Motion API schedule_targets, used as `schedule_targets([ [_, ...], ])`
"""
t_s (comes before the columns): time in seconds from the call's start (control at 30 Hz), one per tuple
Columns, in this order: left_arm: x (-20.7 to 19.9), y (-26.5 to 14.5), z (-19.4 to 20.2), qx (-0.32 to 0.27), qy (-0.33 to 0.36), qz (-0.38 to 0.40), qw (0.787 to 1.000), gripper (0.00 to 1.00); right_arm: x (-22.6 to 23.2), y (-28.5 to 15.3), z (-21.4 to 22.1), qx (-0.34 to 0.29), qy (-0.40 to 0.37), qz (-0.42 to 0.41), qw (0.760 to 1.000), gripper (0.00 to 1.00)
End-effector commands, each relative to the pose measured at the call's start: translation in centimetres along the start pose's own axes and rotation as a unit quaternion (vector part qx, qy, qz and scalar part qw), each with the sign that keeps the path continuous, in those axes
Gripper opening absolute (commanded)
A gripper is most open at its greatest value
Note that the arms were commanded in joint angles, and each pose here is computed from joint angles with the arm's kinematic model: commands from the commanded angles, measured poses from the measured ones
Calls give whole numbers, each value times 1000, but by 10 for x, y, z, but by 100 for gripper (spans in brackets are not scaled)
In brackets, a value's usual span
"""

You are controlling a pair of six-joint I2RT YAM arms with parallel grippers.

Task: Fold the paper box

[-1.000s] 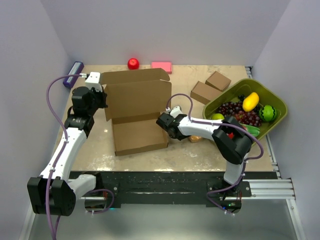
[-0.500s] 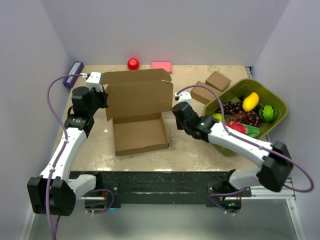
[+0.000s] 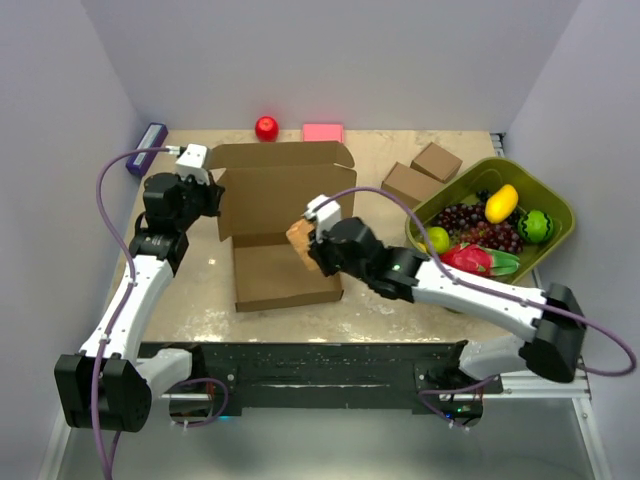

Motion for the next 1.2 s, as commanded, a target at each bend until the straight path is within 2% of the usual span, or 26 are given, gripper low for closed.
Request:
schedule_targets([
  [0.0,-5,0,-16,-36,22,25,999,0,17,28,9,32,-76,65,995,0],
  [0.1,-6,2,-20,-49,27,28,998,0,26,45,18,60,-114,89,988,0],
  [0.23,-6,3,-19,-48,27,31,998,0,43,64,31,73,-109,38,991,0],
  [0.4,-8,3,-19,-49,28,35,998,0,49,84,46,106,-98,43,989,0],
  [0.77,-15,11,-13,-42,25,60,997,0,40,127,70,128,-98,135,978,1],
  [0.87,-16,12,-12,-41,24,65,997,0,38,133,73,135,-95,160,973,11],
  [0.97,-16,12,-12,-40,23,66,997,0,42,133,73,132,-82,155,976,25],
  [1.0,-16,12,-12,-40,24,65,997,0,42,132,71,126,-77,153,977,35],
  [1.07,-15,12,-12,-39,25,63,997,0,42,127,68,119,-69,149,979,45],
  [1.1,-16,12,-12,-39,25,64,997,0,42,121,64,109,-64,146,981,56],
  [1.17,-16,13,-12,-39,25,69,997,0,38,114,57,95,-59,162,980,65],
])
Point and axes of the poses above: each gripper's point midway between its finger pads, its own y axis out along the fingers, its own x axis along the line the jaws close on, z = x × y, the point moved 7 cm from there along -y, back along the fingers, and after that the axes turned 8 degrees about y, right-handed, at the moved point
